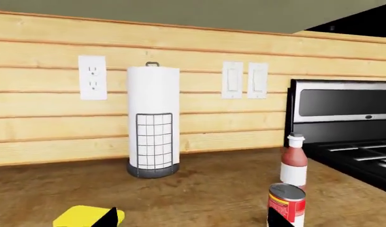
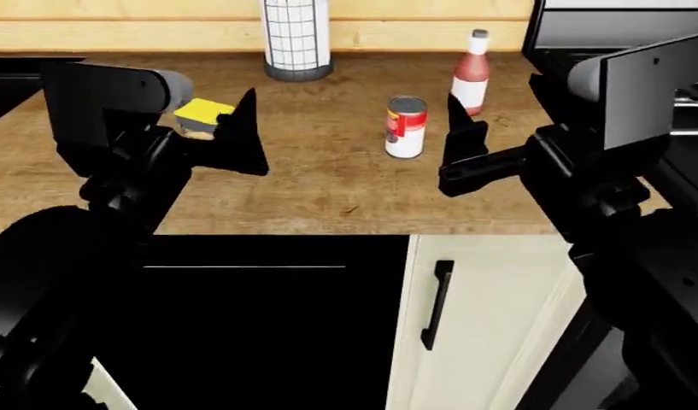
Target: Pick the cans from the counter and place them in their designated side in the cabinet.
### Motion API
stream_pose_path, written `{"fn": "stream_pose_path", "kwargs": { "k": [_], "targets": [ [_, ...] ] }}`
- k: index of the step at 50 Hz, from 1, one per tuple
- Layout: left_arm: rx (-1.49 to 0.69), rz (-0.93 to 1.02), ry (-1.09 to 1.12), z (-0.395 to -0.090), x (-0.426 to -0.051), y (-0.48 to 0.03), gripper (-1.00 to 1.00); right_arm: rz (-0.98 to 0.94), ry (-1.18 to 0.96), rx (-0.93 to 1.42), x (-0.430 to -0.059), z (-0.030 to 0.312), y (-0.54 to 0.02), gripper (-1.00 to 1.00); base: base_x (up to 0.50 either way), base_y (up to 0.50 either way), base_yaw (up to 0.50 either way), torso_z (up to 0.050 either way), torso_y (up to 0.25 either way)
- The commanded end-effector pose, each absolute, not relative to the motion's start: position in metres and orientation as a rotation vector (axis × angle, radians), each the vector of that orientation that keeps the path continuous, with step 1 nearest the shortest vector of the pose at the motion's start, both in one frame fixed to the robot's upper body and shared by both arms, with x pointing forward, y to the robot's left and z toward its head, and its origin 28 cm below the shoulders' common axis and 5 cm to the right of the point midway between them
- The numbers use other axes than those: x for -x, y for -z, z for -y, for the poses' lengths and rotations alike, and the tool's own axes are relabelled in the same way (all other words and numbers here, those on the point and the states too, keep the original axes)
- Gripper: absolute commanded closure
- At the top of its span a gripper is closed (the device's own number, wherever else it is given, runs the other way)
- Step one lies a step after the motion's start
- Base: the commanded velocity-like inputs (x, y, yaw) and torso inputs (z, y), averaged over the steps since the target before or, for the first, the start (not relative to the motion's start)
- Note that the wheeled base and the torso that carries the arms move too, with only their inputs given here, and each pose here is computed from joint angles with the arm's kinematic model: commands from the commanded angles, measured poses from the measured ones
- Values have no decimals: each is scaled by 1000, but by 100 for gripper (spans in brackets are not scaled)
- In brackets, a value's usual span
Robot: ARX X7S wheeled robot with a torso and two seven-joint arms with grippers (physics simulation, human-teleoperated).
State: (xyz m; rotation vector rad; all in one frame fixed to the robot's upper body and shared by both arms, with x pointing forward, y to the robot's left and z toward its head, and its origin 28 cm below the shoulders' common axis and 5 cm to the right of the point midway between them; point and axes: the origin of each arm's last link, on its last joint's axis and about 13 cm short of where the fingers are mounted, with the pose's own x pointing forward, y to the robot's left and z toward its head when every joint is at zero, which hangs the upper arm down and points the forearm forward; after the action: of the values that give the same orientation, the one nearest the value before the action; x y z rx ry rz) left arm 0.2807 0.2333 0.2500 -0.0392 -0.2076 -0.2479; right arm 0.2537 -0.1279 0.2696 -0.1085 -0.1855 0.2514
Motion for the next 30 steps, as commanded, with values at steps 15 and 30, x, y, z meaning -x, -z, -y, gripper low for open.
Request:
{"fn": "stream_pose_path", "kwargs": {
  "k": [15,30],
  "targets": [
    [-18,214,287,-239,-288,-307,-100,196,-267,152,-280,137,-303,-100,311,28,0,0,0],
    [-19,212,291,-238,-289,-308,-100,200,-257,146,-280,141,-300,-100,326,36,0,0,0]
  ]
}}
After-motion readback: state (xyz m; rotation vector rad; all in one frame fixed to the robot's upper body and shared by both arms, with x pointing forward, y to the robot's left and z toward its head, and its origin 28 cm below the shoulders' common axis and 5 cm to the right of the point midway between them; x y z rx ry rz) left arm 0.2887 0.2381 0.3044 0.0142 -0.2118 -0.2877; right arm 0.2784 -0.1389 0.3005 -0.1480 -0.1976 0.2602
